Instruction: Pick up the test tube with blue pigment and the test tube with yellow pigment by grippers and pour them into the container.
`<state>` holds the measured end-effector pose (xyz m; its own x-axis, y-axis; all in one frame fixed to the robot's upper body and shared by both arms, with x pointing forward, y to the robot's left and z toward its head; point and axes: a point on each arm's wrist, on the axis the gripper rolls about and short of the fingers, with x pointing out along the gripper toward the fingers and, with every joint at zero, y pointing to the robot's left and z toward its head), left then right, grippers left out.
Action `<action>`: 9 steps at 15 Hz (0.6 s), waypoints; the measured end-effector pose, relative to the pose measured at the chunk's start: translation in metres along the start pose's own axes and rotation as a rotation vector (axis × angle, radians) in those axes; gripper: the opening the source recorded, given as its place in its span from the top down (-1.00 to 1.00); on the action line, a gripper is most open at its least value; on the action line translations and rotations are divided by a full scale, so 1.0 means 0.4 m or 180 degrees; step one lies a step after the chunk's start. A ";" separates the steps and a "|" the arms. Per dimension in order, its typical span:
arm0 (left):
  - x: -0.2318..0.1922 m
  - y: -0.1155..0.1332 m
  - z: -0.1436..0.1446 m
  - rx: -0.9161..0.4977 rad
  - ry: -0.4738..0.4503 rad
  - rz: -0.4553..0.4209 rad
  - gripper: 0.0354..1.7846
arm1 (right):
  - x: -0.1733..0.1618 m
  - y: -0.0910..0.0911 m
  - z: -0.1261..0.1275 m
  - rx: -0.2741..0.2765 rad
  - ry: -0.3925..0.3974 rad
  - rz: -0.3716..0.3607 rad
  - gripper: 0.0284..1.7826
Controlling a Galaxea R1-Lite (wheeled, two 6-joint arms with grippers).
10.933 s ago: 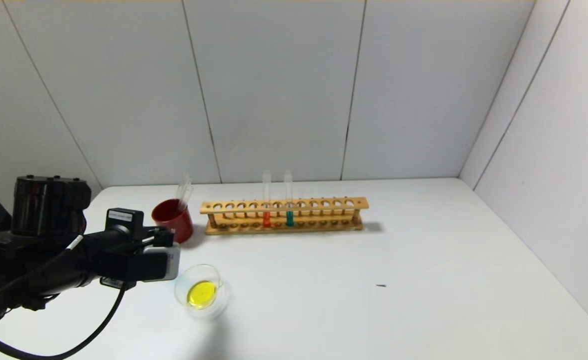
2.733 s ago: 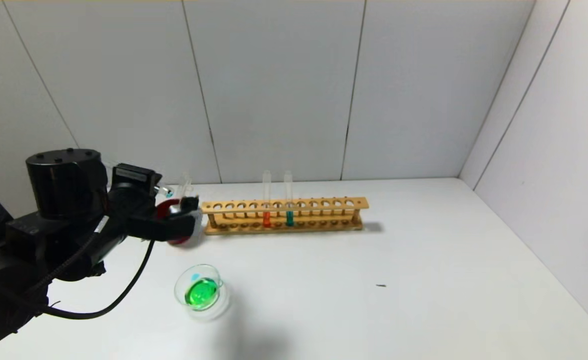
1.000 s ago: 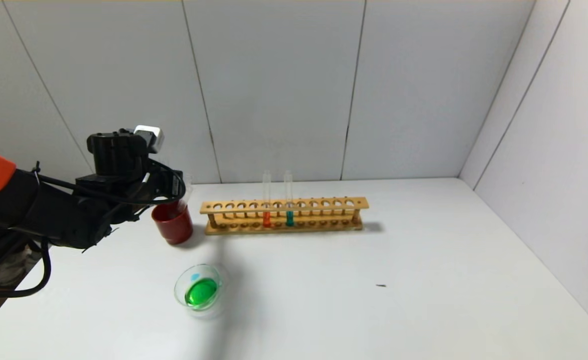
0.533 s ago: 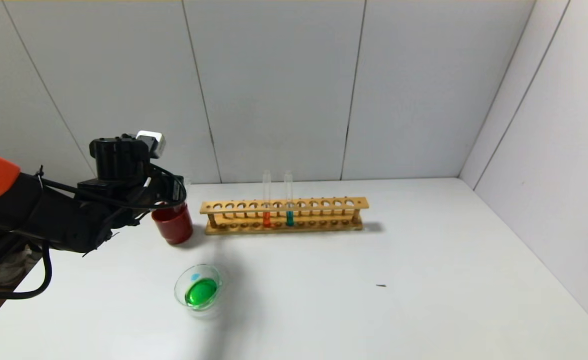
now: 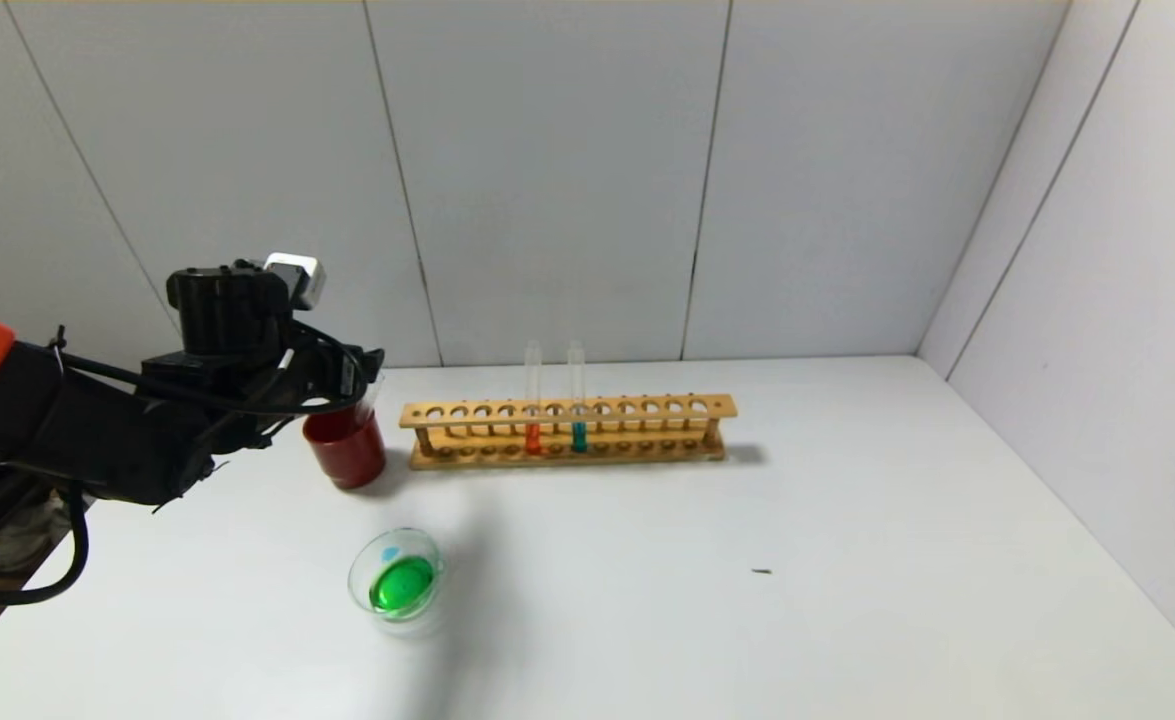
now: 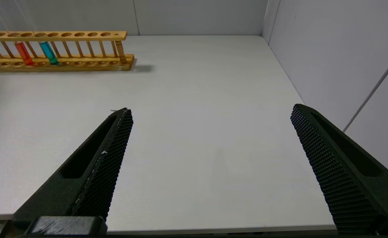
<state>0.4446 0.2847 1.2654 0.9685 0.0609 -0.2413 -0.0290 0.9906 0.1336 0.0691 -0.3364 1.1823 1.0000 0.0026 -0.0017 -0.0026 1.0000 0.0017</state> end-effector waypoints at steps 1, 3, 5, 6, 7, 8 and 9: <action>-0.011 0.004 0.017 -0.0004 -0.0061 0.0011 -0.94 | 0.000 0.000 0.000 0.0000 0.0000 0.0000 -0.96; -0.048 0.017 0.061 -0.0013 -0.0153 0.0039 -0.96 | 0.000 0.000 0.000 0.0000 0.0000 0.0000 -0.96; -0.112 0.035 0.105 -0.0003 -0.0205 0.0079 -0.96 | 0.000 0.000 0.000 0.0000 0.0000 0.0000 -0.96; -0.157 0.046 0.123 0.0029 -0.0232 0.0123 -0.96 | 0.000 0.000 0.000 -0.0001 0.0000 -0.0001 -0.96; -0.204 0.059 0.137 0.0074 -0.0270 0.0189 -0.96 | 0.000 0.000 0.000 0.0000 0.0000 -0.0001 -0.96; -0.256 0.071 0.144 0.0120 -0.0299 0.0270 -0.96 | 0.000 0.000 0.000 -0.0001 0.0000 0.0000 -0.96; -0.312 0.084 0.146 0.0159 -0.0333 0.0345 -0.96 | 0.000 0.000 0.000 -0.0001 0.0000 0.0000 -0.96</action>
<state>0.3373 0.3034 1.3561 0.9810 0.1514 -0.1216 -0.1249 0.9714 0.2018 0.0691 -0.3364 1.1823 1.0000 0.0026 -0.0017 -0.0026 1.0000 0.0013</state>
